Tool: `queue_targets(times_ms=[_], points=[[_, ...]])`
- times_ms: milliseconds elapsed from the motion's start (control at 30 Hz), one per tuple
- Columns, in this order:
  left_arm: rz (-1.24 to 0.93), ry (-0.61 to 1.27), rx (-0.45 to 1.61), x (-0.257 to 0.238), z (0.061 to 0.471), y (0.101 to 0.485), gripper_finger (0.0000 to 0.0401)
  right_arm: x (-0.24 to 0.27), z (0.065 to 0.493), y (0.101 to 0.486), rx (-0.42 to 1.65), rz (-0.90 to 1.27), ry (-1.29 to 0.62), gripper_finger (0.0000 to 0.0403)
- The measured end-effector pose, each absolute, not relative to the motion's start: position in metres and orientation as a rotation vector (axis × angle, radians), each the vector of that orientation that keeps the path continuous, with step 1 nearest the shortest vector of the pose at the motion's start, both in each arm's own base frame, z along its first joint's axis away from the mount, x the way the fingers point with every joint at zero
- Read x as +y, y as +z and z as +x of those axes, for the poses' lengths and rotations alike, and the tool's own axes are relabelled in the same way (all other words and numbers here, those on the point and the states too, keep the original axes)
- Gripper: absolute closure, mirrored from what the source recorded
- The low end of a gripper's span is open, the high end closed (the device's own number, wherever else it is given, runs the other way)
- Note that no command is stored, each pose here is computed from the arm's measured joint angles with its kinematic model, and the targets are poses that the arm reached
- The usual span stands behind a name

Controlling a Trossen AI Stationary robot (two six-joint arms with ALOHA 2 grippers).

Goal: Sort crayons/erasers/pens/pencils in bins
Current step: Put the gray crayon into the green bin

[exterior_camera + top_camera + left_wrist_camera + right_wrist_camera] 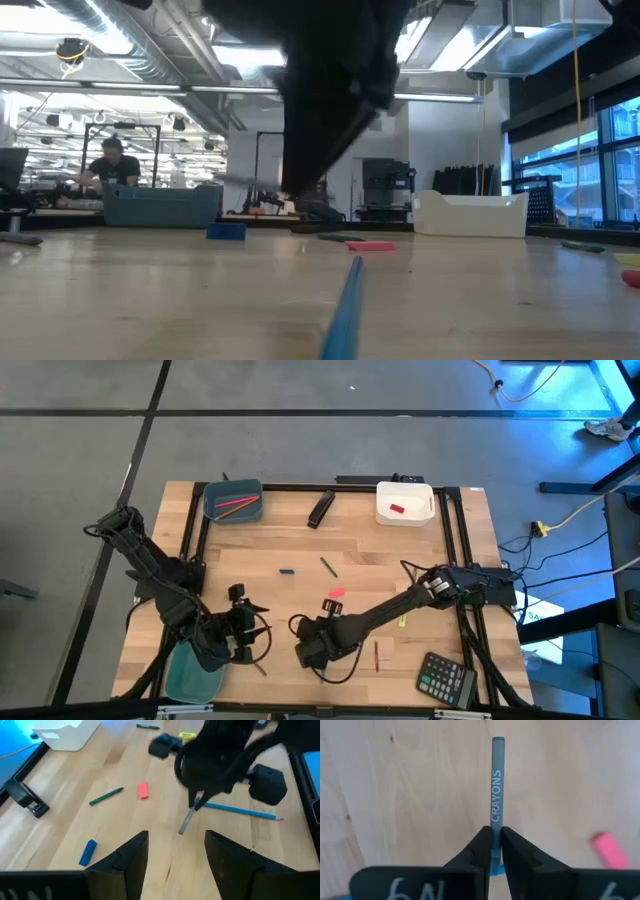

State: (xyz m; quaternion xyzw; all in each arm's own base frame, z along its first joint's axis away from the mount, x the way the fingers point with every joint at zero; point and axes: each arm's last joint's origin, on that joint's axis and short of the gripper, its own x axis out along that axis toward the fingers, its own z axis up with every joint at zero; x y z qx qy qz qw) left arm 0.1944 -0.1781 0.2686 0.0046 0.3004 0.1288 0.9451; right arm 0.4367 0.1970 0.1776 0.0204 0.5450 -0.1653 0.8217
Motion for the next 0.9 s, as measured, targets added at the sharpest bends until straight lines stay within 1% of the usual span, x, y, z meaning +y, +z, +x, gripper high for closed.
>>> queue_targets(times_ms=[100, 233, 400, 500, 667, 800, 900], points=[[0.000, 0.270, 0.605, -0.178, 0.194, 0.269, 0.0214, 0.204, 0.430, 0.190, 1.102, 0.005, -0.371, 0.0355], [-0.011, 0.249, 0.597, -0.182, 0.192, 0.269, 0.0214, 0.222, 0.416, 0.211, 0.969, -0.027, -0.442, 0.0355], [0.007, 0.240, 0.568, -0.188, 0.187, 0.270, 0.0214, 0.250, 0.397, 0.220, 0.803, -0.085, -0.522, 0.0355], [0.050, 0.234, 0.534, -0.192, 0.191, 0.270, 0.0214, 0.262, 0.390, 0.225, 0.715, -0.093, -0.547, 0.0355], [0.140, 0.150, 0.513, -0.203, 0.212, 0.264, 0.0214, 0.267, 0.392, 0.227, 0.657, -0.065, -0.541, 0.0354], [0.158, 0.088, 0.488, -0.208, 0.230, 0.260, 0.0214, 0.270, 0.396, 0.230, 0.631, -0.063, -0.513, 0.0354], [0.152, 0.082, 0.474, -0.208, 0.236, 0.259, 0.0214, 0.273, 0.396, 0.231, 0.621, -0.065, -0.495, 0.0354]])
